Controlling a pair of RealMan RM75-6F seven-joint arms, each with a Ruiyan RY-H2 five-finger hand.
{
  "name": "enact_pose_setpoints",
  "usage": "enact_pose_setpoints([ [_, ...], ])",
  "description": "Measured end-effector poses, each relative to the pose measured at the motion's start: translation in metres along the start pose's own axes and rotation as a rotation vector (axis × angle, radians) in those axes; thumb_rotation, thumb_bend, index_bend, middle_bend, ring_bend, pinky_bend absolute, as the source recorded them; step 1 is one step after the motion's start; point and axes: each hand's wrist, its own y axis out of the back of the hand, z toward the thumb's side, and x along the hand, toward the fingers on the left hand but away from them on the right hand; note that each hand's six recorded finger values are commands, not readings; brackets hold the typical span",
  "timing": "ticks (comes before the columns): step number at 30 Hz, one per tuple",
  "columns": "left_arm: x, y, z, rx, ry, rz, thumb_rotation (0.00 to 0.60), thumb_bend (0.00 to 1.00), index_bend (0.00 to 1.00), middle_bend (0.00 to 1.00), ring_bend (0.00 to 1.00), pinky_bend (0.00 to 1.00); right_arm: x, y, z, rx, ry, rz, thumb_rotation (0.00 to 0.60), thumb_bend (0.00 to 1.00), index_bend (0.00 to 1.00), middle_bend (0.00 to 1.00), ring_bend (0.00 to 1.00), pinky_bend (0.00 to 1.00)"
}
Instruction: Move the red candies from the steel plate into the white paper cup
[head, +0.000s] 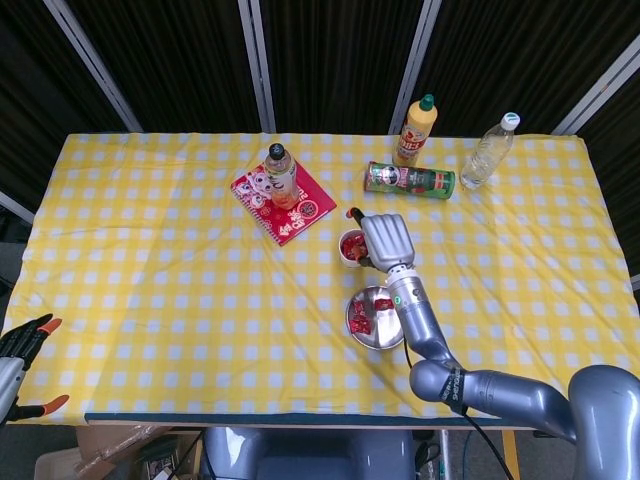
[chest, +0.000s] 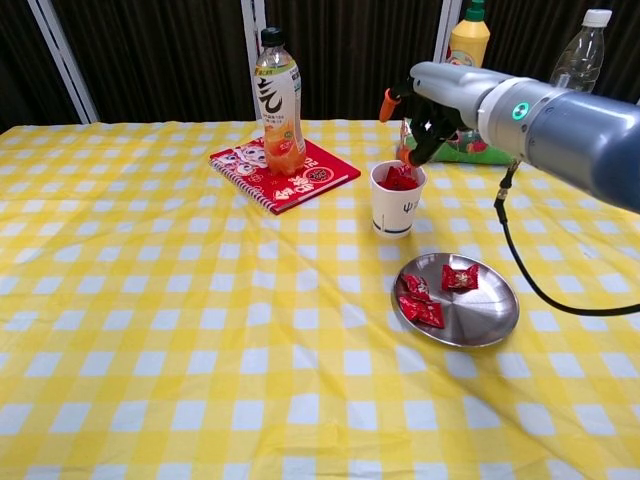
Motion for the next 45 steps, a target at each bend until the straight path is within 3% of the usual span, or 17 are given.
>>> enact_pose_setpoints([
  [8,-0.001,0.001,0.000,-0.003,-0.004,0.011,0.600,0.07,0.00,0.00,0.00,0.00,0.045,0.008,0.004,-0.005,0.053,-0.001,0.600,0.41,0.30,0.79,0.83,1.00],
  [19,-0.004,0.001,-0.001,0.013,-0.014,0.028,0.600,0.07,0.00,0.00,0.00,0.00,0.114,-0.042,-0.013,0.044,0.065,0.132,0.600,0.34,0.34,0.79,0.83,1.00],
  [30,-0.004,0.001,0.000,0.024,-0.012,0.035,0.600,0.07,0.00,0.00,0.00,0.00,0.123,-0.086,-0.001,0.027,0.071,0.201,0.600,0.31,0.37,0.79,0.83,1.00],
  [45,-0.003,0.000,-0.001,0.016,-0.005,0.021,0.600,0.07,0.00,0.00,0.00,0.00,0.108,-0.106,-0.003,0.023,0.050,0.234,0.600,0.31,0.42,0.79,0.83,1.00],
])
